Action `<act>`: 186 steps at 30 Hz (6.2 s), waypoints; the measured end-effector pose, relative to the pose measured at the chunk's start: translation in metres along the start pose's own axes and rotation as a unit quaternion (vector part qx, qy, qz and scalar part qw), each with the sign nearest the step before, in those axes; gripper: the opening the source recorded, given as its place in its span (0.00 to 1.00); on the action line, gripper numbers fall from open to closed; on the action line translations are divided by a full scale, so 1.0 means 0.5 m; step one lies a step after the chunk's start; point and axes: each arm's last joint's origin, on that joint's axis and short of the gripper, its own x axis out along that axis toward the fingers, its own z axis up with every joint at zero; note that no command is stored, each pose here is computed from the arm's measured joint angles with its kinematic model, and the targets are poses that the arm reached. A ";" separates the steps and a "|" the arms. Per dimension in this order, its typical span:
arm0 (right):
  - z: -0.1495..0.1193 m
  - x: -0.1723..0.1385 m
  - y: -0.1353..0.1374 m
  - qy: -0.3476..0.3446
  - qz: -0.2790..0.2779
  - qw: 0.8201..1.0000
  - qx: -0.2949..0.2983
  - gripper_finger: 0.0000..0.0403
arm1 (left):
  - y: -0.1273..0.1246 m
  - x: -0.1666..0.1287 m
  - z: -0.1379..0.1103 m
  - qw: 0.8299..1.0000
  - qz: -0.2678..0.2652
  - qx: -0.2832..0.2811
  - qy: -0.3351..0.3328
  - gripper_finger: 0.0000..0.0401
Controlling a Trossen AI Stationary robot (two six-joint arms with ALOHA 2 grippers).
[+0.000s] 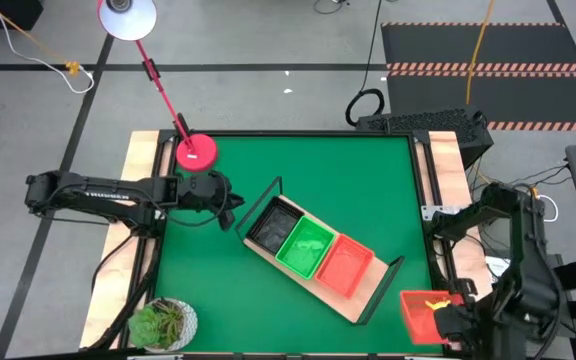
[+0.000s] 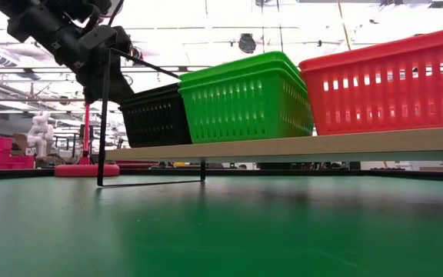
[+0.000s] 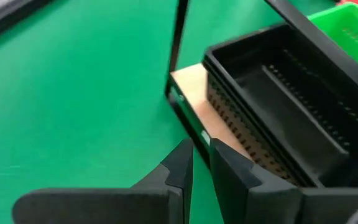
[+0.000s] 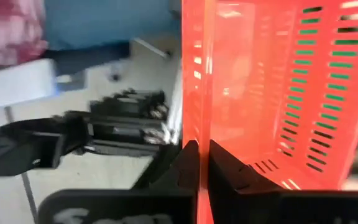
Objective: Stack baskets on shelf by color
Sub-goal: Stack the orange bin on the orange bin on the shelf, then adjust the shelf
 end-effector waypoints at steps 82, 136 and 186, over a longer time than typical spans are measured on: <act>0.252 0.172 -0.255 0.028 -0.170 0.895 -0.413 0.35 | -0.031 0.061 -0.007 0.996 -0.067 0.056 -0.026 0.14; 0.239 0.162 -0.258 -0.053 -0.146 0.901 -0.404 0.04 | -0.033 0.061 -0.002 0.995 -0.072 0.062 -0.038 0.14; 0.196 0.069 -0.224 -0.355 -0.175 0.866 -0.304 0.25 | -0.015 0.064 0.002 0.990 -0.055 0.121 -0.039 0.14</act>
